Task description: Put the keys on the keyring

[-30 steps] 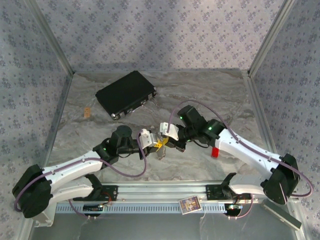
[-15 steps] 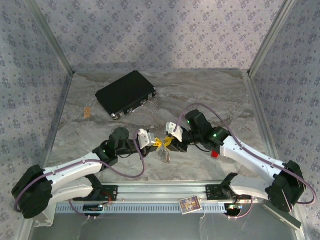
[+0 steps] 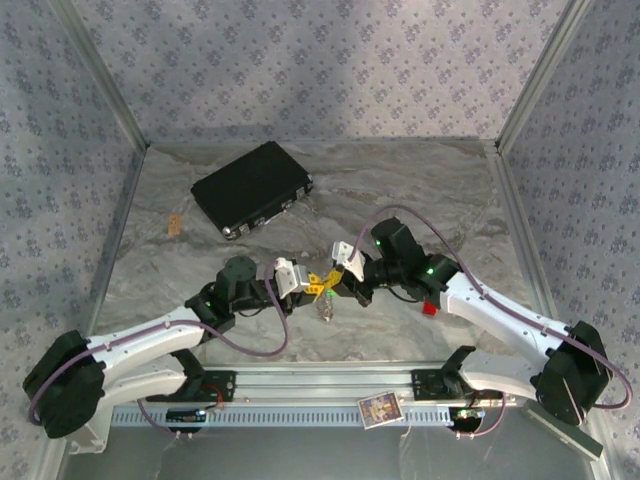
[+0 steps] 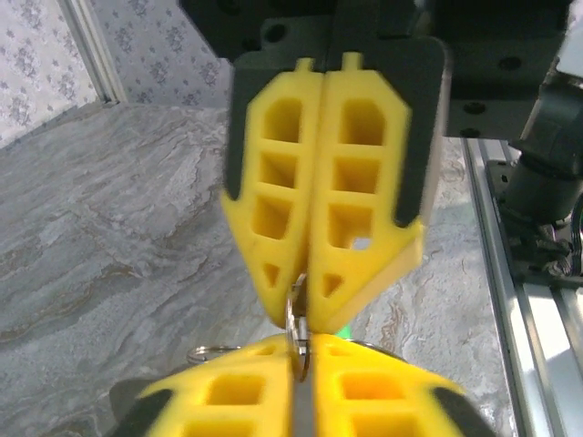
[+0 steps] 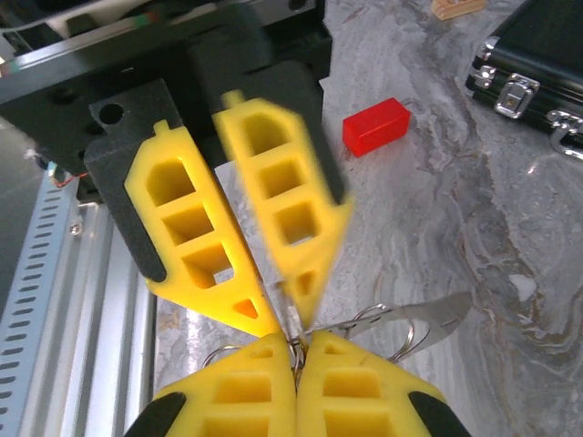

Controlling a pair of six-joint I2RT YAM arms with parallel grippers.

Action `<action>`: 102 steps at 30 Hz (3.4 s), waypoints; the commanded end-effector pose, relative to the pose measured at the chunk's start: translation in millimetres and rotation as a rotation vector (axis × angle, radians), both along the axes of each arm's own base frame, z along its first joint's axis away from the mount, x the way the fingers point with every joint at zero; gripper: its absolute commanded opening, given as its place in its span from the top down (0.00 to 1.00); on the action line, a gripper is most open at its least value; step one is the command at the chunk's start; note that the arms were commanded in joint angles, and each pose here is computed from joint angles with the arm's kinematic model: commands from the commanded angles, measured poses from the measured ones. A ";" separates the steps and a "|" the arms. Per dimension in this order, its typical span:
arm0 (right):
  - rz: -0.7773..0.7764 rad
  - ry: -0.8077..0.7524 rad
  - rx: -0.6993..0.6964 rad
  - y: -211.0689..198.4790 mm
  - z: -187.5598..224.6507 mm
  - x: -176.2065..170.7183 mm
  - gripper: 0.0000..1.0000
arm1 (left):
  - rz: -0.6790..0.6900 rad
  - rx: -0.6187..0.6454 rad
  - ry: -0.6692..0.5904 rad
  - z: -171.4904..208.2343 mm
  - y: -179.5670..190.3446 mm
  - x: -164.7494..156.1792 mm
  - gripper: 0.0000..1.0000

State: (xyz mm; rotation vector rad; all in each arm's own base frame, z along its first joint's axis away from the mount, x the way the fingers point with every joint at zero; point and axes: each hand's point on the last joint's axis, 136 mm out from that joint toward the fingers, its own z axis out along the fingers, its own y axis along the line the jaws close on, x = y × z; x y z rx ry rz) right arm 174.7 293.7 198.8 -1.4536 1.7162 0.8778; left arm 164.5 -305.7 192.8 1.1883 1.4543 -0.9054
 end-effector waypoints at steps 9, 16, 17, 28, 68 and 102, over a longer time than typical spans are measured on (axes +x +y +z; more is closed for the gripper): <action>0.064 -0.124 -0.198 -2.8 1.5 -4.1 1.00 | -0.023 0.022 -0.031 18.3 0.5 -3.6 0.76; 0.120 -0.192 -0.249 3.2 5.3 -9.3 1.00 | -0.033 0.044 -0.027 16.4 -0.9 -3.8 0.87; 0.126 -0.197 -0.255 3.5 5.6 -9.9 1.00 | -0.034 0.047 -0.027 16.2 -1.2 -3.6 0.90; 0.014 -0.250 -0.211 -7.1 9.6 1.2 0.67 | -0.017 0.000 -0.026 23.3 -2.1 -1.2 1.00; 0.030 -0.269 -0.171 1.5 4.7 -14.1 0.89 | 0.044 -0.066 -0.004 32.1 -2.3 8.6 1.00; 0.022 -0.006 0.014 5.3 13.1 -6.1 0.80 | -0.071 -0.035 -0.065 26.1 -7.2 -7.5 1.00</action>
